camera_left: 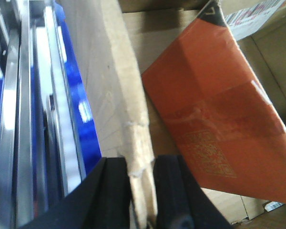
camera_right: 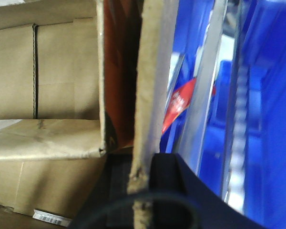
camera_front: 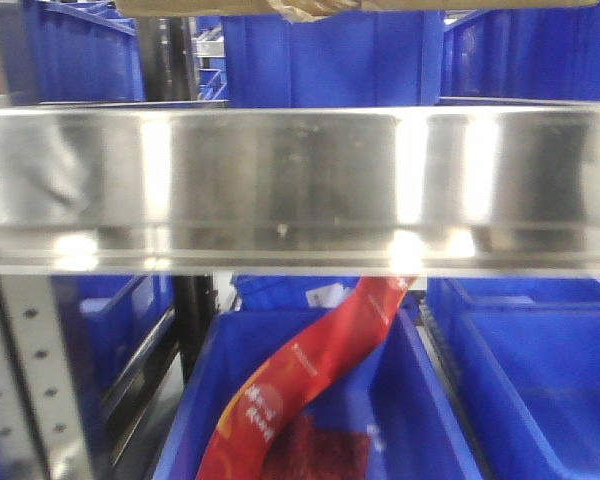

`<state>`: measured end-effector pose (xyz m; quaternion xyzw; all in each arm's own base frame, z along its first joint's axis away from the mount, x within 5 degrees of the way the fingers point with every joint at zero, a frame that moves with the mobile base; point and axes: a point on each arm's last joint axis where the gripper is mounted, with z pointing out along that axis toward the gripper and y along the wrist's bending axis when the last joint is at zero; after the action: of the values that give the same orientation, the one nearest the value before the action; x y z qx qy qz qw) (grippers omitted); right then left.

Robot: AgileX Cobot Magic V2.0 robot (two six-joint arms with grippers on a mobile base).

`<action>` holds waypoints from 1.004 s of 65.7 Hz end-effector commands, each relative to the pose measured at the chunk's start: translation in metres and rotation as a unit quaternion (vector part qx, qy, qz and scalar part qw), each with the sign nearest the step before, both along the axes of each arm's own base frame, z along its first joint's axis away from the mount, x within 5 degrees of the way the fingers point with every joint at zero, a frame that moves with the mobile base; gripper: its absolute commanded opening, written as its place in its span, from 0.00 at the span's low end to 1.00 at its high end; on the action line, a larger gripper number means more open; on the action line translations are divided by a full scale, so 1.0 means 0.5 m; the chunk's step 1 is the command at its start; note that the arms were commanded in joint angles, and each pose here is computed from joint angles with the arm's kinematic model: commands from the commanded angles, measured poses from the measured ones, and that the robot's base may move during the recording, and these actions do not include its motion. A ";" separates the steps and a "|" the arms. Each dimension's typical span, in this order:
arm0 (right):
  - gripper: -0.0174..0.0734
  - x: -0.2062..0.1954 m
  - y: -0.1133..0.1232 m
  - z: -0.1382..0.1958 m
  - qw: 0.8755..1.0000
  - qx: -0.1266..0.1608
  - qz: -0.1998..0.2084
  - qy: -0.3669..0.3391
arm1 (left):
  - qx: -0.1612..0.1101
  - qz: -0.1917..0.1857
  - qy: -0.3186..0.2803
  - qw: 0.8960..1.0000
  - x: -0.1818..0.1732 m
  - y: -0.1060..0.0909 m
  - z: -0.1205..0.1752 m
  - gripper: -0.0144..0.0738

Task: Stack two boxes on right shelf middle
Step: 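Raise the boxes with both grippers above the middle steel shelf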

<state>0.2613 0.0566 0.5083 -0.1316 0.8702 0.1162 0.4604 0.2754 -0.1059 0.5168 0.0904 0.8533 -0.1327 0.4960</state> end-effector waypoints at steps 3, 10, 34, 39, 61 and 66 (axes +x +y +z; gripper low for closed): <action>0.03 -0.002 -0.011 0.017 0.999 -0.011 -0.015 -0.036 | -0.003 0.004 -0.042 0.999 -0.007 0.009 0.023 0.04; 0.03 -0.002 -0.011 0.017 0.999 -0.011 -0.015 -0.036 | -0.003 0.004 -0.042 0.999 -0.007 0.009 0.023 0.04; 0.03 -0.002 -0.011 0.017 0.999 -0.011 -0.015 -0.036 | -0.003 0.004 -0.042 0.999 -0.006 0.008 0.022 0.04; 0.03 -0.002 -0.011 0.017 0.999 -0.011 -0.015 -0.036 | -0.003 0.004 -0.042 0.999 -0.006 0.008 0.022 0.04; 0.03 -0.002 -0.011 0.017 0.999 -0.011 -0.015 -0.036 | -0.003 0.004 -0.042 0.999 -0.006 0.008 0.022 0.04; 0.03 -0.002 -0.011 0.017 0.999 -0.011 -0.015 -0.036 | -0.003 0.004 -0.042 0.999 -0.006 0.008 0.022 0.04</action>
<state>0.2613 0.0566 0.5083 -0.1315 0.8702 0.1162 0.4604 0.2755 -0.1059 0.5171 0.0903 0.8524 -0.1331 0.4976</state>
